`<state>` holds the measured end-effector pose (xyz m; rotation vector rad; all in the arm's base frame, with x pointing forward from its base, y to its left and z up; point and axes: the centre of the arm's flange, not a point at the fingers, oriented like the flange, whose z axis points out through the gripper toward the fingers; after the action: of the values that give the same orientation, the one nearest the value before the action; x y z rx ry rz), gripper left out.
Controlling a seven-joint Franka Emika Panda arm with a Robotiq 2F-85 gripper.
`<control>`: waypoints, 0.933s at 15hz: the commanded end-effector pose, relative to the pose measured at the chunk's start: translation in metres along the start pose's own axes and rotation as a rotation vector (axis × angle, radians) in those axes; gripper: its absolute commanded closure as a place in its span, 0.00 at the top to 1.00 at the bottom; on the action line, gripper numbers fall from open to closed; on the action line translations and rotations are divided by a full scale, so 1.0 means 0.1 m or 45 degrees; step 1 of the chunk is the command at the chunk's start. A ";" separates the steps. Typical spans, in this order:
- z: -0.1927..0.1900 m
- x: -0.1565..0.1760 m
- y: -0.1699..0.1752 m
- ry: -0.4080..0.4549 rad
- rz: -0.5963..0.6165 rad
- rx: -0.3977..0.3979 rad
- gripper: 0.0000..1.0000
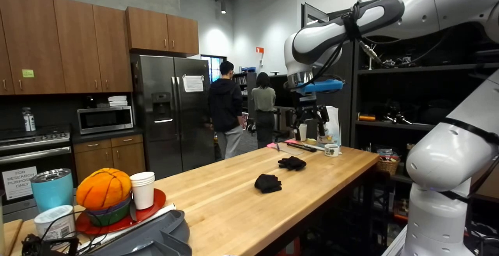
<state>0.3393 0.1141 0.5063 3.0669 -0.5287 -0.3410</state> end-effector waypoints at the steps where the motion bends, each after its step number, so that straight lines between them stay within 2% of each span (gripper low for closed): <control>1: 0.00 0.02 -0.02 -0.021 0.003 0.008 1.00; 14: 0.00 0.07 -0.05 -0.050 0.006 0.009 1.00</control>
<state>0.3473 0.1162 0.5048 3.0712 -0.5395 -0.4004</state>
